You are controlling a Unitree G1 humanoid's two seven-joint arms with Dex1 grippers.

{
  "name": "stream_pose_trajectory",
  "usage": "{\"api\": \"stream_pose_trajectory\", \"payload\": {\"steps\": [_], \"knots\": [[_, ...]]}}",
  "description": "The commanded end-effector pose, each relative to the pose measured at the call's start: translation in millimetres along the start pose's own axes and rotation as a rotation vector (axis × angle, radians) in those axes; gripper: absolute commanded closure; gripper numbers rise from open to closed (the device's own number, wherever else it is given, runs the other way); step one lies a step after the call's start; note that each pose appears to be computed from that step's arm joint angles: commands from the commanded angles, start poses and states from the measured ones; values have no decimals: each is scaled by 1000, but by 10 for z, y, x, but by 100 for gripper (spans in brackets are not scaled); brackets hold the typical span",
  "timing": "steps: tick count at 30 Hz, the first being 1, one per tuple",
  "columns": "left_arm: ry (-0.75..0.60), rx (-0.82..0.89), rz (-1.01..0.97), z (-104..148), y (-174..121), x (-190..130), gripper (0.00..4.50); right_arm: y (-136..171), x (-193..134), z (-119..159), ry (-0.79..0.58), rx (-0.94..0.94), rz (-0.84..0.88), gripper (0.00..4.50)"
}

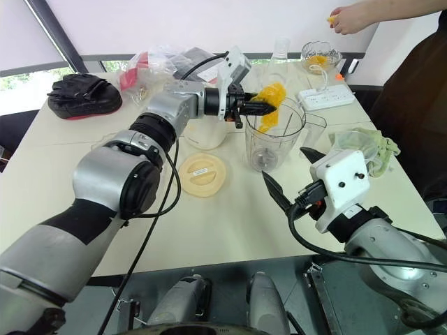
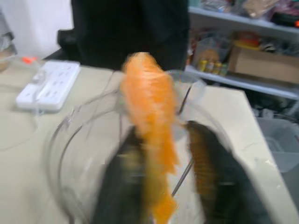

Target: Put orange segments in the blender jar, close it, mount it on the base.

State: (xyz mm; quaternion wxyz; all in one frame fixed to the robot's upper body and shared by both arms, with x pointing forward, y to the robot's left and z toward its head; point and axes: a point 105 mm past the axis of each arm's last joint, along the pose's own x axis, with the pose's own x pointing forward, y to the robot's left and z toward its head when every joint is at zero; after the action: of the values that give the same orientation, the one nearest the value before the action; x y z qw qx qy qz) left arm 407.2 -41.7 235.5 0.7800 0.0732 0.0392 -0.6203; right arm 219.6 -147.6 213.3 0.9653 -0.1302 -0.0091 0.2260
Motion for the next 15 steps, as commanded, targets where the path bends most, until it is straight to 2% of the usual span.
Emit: {"api": "stream_pose_trajectory", "payload": {"steps": [1, 3, 15], "knots": [[-38, 43, -10, 152, -27, 28, 101, 1, -62, 128, -41, -6, -7, 0], [-51, 43, -25, 191, -58, 58, 4, -27, -94, 129, -32, -12, -14, 0], [-23, 139, -55, 321, -187, 228, 4, -54, -152, 10, -19, 4, -85, 0]]}}
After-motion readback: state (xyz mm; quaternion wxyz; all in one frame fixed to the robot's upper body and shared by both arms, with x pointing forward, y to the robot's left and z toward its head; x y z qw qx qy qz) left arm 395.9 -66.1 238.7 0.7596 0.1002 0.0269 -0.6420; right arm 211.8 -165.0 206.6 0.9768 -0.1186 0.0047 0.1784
